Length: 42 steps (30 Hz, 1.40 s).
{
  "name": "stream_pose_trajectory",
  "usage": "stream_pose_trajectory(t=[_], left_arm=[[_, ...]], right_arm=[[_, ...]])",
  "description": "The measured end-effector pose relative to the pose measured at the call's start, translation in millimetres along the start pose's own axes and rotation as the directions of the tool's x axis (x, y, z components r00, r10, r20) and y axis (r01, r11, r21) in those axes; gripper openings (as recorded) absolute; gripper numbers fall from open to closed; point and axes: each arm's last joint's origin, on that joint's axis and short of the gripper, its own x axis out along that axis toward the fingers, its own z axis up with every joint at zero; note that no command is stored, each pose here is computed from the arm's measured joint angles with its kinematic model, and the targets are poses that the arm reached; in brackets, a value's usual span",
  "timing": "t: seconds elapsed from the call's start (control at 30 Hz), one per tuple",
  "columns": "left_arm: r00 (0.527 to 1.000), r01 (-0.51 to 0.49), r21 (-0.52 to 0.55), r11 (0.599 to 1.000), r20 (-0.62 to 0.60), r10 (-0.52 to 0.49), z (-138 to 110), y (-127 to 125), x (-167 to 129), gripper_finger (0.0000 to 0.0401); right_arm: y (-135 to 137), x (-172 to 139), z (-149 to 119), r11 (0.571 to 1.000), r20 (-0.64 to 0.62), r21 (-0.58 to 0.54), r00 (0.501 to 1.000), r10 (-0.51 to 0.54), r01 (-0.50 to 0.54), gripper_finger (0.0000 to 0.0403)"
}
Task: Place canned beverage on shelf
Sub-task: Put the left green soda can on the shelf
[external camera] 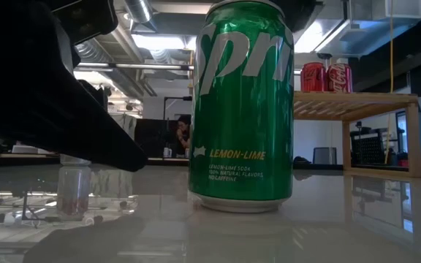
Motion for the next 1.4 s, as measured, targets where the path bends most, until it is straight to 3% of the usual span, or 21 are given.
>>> stream_pose_trajectory(t=[0.1, 0.33, 0.57, 0.7, 1.23, 1.4], left_arm=[[1.000, 0.001, 0.000, 1.000, -0.001, -0.001, 0.0, 0.0, 0.0, 0.0347], [1.000, 0.002, 0.001, 1.000, -0.003, -0.002, -0.2, 0.0, 0.0, 0.0347], [1.000, 0.002, 0.001, 1.000, -0.003, -0.002, -0.1, 0.0, 0.0, 0.0347], [1.000, 0.002, 0.001, 1.000, -0.002, -0.002, -0.1, 0.0, 0.0, 0.0347], [1.000, 0.004, -0.007, 1.000, 0.003, -0.004, 0.9, 0.0, 0.6, 0.0347], [1.000, 0.005, -0.007, 1.000, 0.003, -0.004, 1.0, 0.0, 0.6, 0.0347]], right_arm=[[-1.8, 3.6, -0.4, 0.999, -0.014, 0.011, 0.999, 0.034, -0.034, 0.0392], [-1.6, 3.8, -0.6, 0.999, -0.014, -0.006, 0.999, 0.035, -0.035, 0.0351], [-3.5, 4.1, -4.4, 0.999, -0.061, -0.004, 0.997, 0.040, -0.041, 0.0344], [0.8, 7.1, -14.6, 0.999, -0.074, -0.049, 0.997, -0.009, 0.006, 0.0344], [1.8, 33.5, -49.0, 0.997, -0.153, -0.078, 0.987, -0.040, 0.029, 0.0344], [2.3, 32.7, -47.8, 0.995, -0.151, -0.093, 0.988, -0.031, 0.017, 0.0305]])
